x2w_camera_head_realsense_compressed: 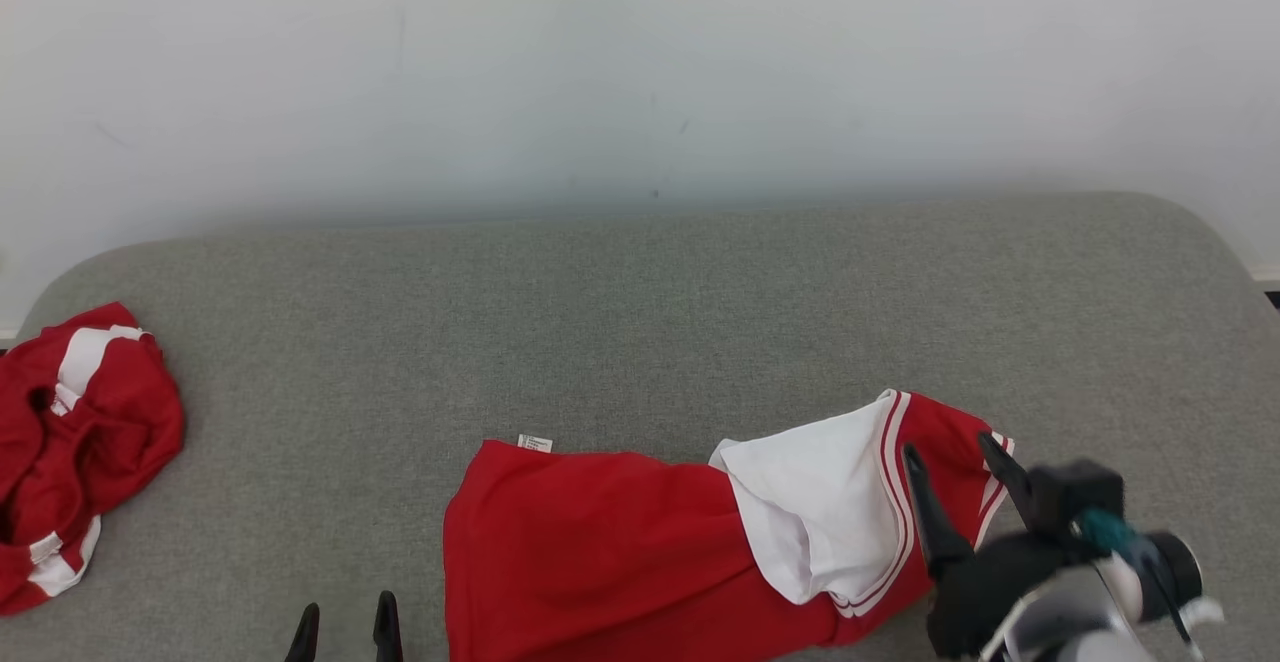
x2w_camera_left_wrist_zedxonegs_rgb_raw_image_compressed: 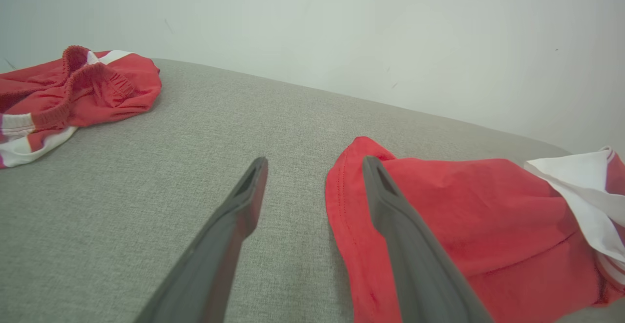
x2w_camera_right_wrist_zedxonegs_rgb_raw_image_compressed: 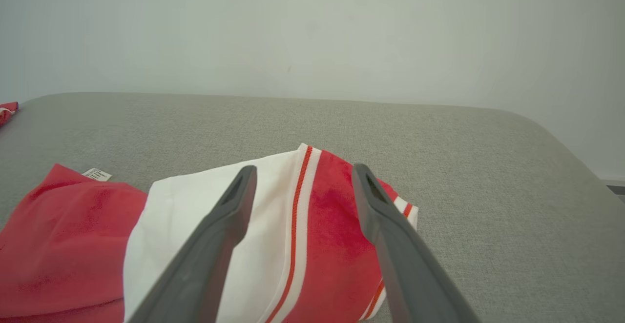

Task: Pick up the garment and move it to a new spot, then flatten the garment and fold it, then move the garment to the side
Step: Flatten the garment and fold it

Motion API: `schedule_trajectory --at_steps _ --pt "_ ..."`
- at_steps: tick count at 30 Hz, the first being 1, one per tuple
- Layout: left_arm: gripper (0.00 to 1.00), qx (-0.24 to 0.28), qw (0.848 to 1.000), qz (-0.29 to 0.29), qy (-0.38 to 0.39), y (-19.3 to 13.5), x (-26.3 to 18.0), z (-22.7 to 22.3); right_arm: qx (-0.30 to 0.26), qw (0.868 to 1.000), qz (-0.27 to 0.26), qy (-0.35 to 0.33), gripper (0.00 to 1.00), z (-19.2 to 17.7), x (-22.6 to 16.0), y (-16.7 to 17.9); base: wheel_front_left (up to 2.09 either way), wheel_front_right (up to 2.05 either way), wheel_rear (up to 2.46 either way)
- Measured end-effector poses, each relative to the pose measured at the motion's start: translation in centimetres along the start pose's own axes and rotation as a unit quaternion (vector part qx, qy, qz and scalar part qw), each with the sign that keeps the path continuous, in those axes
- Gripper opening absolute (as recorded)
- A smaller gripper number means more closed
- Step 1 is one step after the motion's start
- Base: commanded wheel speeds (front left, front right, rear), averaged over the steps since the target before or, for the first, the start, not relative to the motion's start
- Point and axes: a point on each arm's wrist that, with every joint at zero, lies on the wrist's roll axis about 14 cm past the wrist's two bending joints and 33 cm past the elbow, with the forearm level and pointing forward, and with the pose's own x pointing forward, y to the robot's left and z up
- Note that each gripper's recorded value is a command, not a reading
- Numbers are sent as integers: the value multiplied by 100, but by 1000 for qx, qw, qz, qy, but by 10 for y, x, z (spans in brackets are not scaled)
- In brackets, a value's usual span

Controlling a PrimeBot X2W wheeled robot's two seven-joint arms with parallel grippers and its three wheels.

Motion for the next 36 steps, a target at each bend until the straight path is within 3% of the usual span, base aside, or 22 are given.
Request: schedule_trajectory --at_steps 12,19,28,36 --pt "100 -1 1000 -4 15 0 2 -10 -53 988 2 142 100 3 67 -9 0 0 0" --pt "100 -3 1000 14 22 12 5 -14 -88 966 26 240 100 -24 85 -6 0 0 0" --pt "100 -4 999 30 25 22 6 -16 -87 947 30 307 100 -49 76 -12 0 0 0" --pt "100 -6 999 24 25 19 9 -16 -84 946 22 313 100 -46 52 -19 0 0 0"
